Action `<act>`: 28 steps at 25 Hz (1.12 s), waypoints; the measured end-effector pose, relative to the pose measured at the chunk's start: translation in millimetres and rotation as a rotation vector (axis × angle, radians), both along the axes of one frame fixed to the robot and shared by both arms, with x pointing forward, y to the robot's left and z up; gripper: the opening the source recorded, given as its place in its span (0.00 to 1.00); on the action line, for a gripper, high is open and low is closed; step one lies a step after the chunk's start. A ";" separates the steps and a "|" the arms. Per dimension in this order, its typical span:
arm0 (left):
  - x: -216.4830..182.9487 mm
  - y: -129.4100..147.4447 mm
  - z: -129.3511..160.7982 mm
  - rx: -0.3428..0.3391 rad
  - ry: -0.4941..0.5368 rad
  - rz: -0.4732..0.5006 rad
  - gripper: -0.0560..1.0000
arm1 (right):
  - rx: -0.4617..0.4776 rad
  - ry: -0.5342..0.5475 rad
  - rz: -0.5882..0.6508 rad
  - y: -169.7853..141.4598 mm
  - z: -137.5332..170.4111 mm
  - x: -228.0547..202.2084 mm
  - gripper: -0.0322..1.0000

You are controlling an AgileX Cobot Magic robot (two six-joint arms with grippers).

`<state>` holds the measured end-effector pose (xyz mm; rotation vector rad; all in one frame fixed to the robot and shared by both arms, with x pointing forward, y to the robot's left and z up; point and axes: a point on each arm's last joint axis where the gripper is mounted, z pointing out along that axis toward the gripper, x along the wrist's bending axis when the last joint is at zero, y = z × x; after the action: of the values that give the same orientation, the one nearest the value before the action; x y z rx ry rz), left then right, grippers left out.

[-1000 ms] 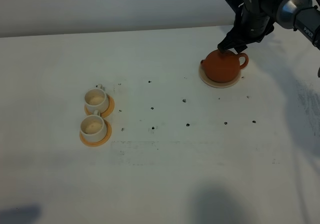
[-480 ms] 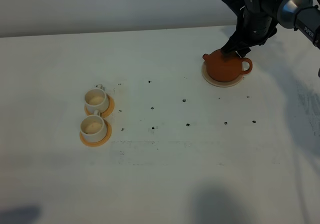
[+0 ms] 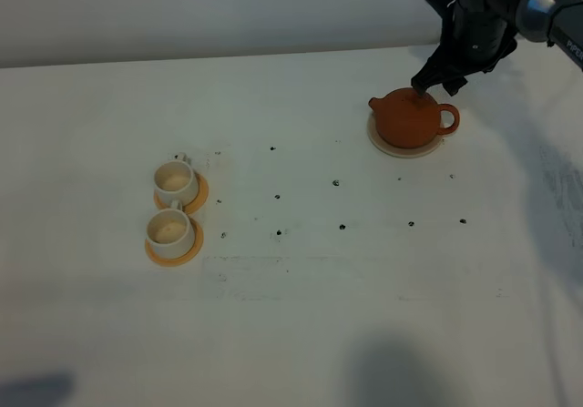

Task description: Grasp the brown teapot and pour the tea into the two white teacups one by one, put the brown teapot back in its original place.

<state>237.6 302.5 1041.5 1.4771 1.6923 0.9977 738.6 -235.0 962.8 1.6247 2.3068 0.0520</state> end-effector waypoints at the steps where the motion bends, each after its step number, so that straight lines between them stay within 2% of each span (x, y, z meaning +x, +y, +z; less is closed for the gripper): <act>1: 0.0 0.0 0.0 0.000 0.000 0.000 0.31 | 0.009 -0.001 -0.001 0.7 1.5 -0.4 0.50; 10: 0.0 0.0 0.0 0.000 0.000 0.000 0.31 | 0.027 0.063 -0.011 -1.0 -14.1 -10.3 0.50; 15: 0.0 0.0 0.0 0.000 0.000 0.000 0.31 | 0.042 0.031 -0.050 -4.9 -12.3 -7.9 0.50; 20: 0.0 0.0 0.0 0.000 0.000 0.000 0.31 | 0.045 -0.045 -0.079 -11.5 0.6 -4.8 0.50; 28: 0.0 0.0 0.0 0.000 0.000 0.000 0.31 | 0.070 -0.090 -0.132 -21.3 5.3 -1.4 0.50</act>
<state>237.6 302.5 1041.5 1.4771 1.6923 0.9977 737.2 -256.3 968.1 1.7678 2.1482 0.1746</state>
